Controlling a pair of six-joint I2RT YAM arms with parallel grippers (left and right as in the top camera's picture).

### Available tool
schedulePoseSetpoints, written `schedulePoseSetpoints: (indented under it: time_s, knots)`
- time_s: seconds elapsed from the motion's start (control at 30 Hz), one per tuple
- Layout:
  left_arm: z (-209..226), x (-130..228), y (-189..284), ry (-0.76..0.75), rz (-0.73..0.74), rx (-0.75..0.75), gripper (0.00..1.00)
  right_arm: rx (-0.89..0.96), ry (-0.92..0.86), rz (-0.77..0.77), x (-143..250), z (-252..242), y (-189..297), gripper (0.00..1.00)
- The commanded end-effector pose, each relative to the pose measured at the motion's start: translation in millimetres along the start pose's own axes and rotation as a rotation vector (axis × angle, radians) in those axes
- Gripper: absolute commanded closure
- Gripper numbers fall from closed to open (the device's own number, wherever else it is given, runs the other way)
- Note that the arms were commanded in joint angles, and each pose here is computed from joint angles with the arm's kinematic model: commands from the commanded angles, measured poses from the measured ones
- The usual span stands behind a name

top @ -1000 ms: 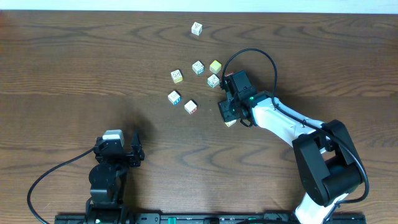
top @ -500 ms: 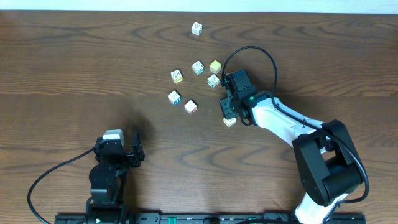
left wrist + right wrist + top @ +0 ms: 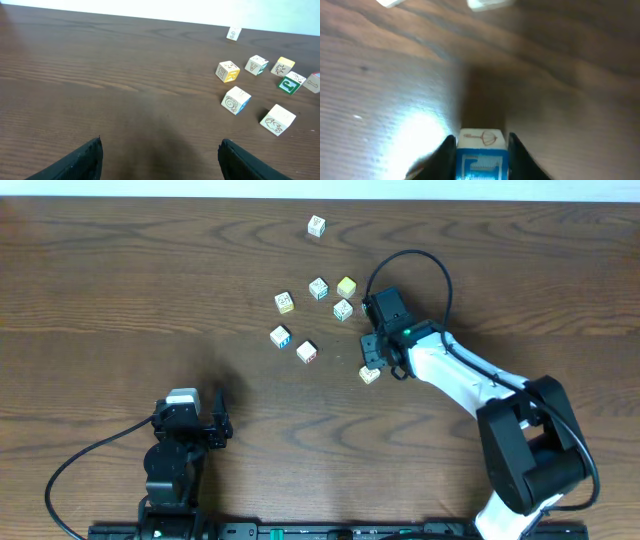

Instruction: Lift 4 blocks

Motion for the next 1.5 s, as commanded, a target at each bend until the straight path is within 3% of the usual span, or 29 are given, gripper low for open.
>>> schedulePoseSetpoints:
  time_s: [0.0, 0.27, 0.53, 0.63, 0.8, 0.97, 1.3, 1.47]
  knots:
    - [3, 17, -1, -0.013, 0.055, -0.017, 0.26, 0.035, -0.136, -0.027, -9, -9, 15, 0.89]
    - [3, 17, -1, -0.013, 0.054, -0.017, 0.26, -0.008, -0.114, 0.041, 9, 9, 17, 0.88]
    - [3, 17, -1, -0.013, 0.054, -0.017, 0.25, -0.034, -0.033, 0.017, 8, 28, 19, 0.77]
    - [3, 17, -1, -0.013, 0.054, -0.017, 0.26, -0.031, -0.031, 0.022, 9, 28, 19, 0.55]
    - [3, 17, -1, -0.013, 0.054, -0.017, 0.25, 0.039, -0.065, 0.011, 9, 17, 19, 0.39]
    - [3, 17, -1, -0.013, 0.054, -0.017, 0.26, 0.044, -0.066, 0.013, 9, 16, 19, 0.41]
    - [3, 17, -1, -0.013, 0.054, -0.017, 0.26, 0.044, -0.069, -0.003, 6, 16, 19, 0.73]
    - [3, 17, -1, -0.013, 0.054, -0.017, 0.26, 0.045, -0.091, 0.001, 7, 16, 19, 0.78]
Point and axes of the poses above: each gripper's point midway between its finger pads, its own y axis back along the fingers, its own z axis along the line the jaws close on, x = y × z, the point moved 2 cm from there along y, back along the fingers
